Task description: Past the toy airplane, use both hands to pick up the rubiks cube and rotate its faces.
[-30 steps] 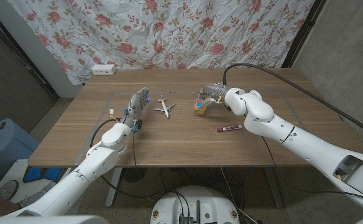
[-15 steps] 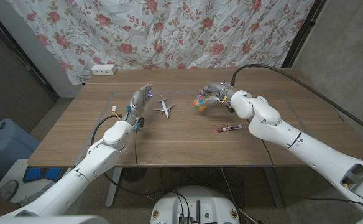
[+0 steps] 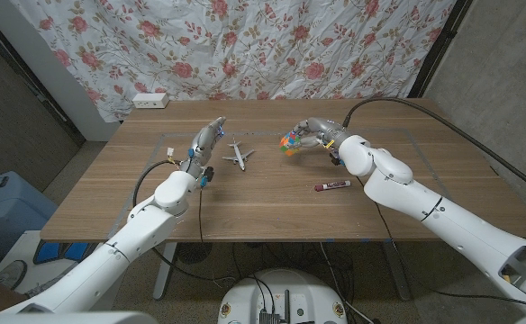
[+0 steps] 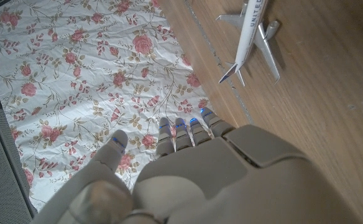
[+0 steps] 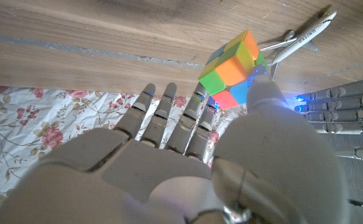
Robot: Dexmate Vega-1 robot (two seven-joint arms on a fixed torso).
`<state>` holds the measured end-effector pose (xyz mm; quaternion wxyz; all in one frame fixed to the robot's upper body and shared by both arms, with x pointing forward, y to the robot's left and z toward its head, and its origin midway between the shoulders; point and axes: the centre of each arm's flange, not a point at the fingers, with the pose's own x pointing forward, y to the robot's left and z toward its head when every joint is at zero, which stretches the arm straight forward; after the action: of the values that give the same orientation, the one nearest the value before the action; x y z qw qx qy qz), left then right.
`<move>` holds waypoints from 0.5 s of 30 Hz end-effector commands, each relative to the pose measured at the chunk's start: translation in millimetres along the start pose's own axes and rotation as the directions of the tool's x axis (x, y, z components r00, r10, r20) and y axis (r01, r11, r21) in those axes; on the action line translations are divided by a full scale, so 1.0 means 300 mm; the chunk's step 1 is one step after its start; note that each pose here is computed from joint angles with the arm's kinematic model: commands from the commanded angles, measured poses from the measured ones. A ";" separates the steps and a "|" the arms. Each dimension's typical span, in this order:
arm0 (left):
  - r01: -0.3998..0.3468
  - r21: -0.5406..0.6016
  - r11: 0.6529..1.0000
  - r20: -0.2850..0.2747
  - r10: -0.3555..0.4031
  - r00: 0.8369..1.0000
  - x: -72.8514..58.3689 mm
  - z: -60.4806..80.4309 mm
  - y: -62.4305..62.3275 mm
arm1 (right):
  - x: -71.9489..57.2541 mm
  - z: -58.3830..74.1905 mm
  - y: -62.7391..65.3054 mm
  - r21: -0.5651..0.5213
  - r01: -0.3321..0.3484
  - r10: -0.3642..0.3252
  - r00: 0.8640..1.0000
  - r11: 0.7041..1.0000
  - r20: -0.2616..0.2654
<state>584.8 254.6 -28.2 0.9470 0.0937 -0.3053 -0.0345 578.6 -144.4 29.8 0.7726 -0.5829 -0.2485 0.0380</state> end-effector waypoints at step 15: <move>-0.022 0.267 0.964 0.075 0.002 0.997 0.001 0.104 -0.085 | -0.023 -0.045 0.026 0.224 0.147 -0.136 0.989 0.963 -0.060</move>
<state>573.5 239.7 -15.7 0.9296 0.1688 -0.3277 -0.0073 579.4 -151.8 23.8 0.8169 -0.5134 -0.2625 0.0160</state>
